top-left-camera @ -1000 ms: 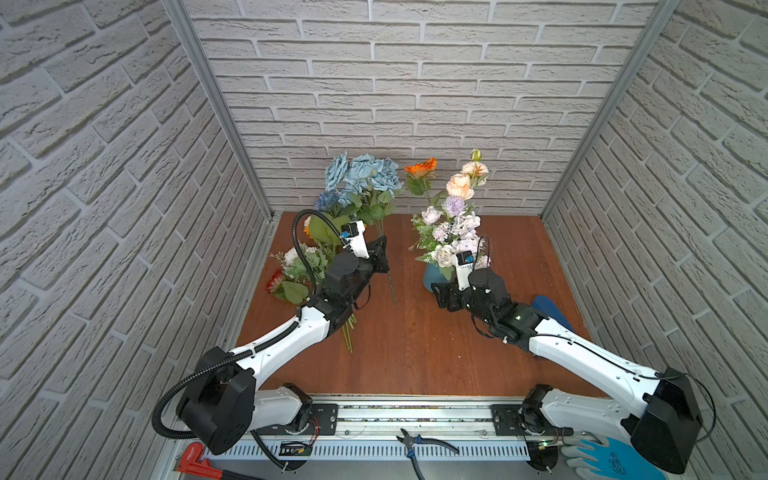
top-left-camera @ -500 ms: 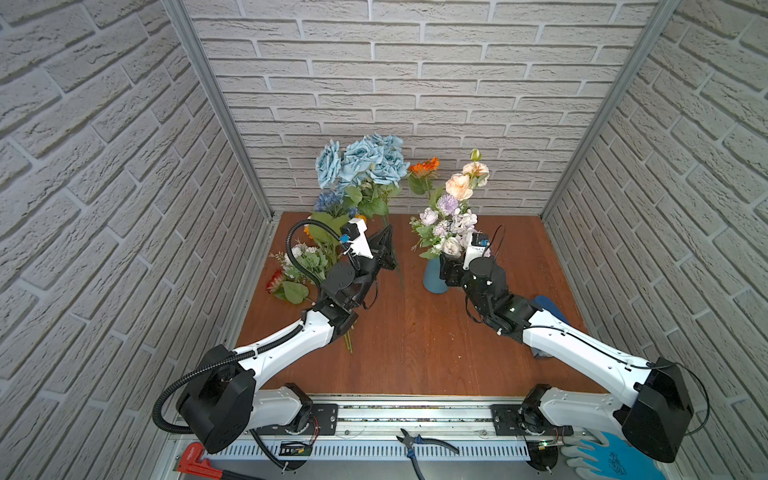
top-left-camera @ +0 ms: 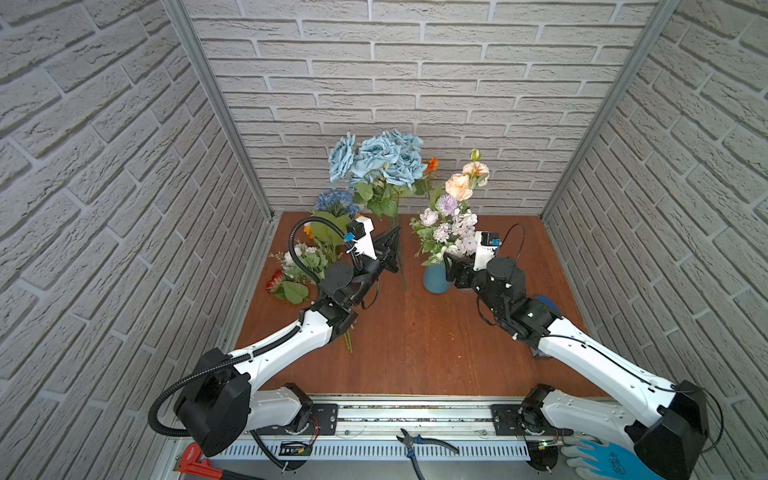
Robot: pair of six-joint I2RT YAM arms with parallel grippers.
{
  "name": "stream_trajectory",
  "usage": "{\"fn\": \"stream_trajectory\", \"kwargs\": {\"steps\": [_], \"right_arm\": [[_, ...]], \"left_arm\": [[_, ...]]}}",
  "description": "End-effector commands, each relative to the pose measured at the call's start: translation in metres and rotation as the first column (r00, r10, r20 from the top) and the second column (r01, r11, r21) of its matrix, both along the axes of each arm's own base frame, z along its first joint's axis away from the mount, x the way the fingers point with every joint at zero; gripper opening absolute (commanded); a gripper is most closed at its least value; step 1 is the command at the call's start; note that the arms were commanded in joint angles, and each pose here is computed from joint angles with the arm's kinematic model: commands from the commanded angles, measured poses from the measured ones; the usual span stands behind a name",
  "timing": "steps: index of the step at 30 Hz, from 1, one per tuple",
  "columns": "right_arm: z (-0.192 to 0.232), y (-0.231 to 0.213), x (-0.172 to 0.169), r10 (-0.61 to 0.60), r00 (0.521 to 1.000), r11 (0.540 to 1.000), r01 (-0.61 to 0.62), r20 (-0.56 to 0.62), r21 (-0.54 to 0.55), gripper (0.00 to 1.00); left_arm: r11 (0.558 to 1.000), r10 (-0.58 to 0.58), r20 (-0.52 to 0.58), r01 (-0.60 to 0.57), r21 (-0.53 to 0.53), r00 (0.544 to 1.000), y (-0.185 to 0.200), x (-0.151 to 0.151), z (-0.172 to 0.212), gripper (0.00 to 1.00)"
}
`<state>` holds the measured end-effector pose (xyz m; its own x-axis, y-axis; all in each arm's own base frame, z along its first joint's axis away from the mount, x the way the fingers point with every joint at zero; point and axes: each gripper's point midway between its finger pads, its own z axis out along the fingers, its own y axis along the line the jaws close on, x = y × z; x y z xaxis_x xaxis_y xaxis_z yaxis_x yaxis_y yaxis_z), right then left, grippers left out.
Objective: Arrange the flowers into the vase
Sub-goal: 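Lift the blue roses with the left gripper while the right gripper nears them, then grasp the blue rose stems with the right gripper beside the left gripper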
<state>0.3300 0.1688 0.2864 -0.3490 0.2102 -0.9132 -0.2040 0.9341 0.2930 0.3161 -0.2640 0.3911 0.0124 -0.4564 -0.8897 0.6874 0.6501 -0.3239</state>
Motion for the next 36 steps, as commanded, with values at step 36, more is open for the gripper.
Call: {"fn": "stream_trajectory", "kwargs": {"steps": [36], "right_arm": [[0.09, 0.096, -0.04, 0.571, 0.796, 0.809, -0.588, 0.201, 0.033, 0.66]], "left_arm": [[0.893, -0.447, 0.128, 0.45, 0.009, 0.885, -0.046, -0.062, 0.061, 0.0]]}}
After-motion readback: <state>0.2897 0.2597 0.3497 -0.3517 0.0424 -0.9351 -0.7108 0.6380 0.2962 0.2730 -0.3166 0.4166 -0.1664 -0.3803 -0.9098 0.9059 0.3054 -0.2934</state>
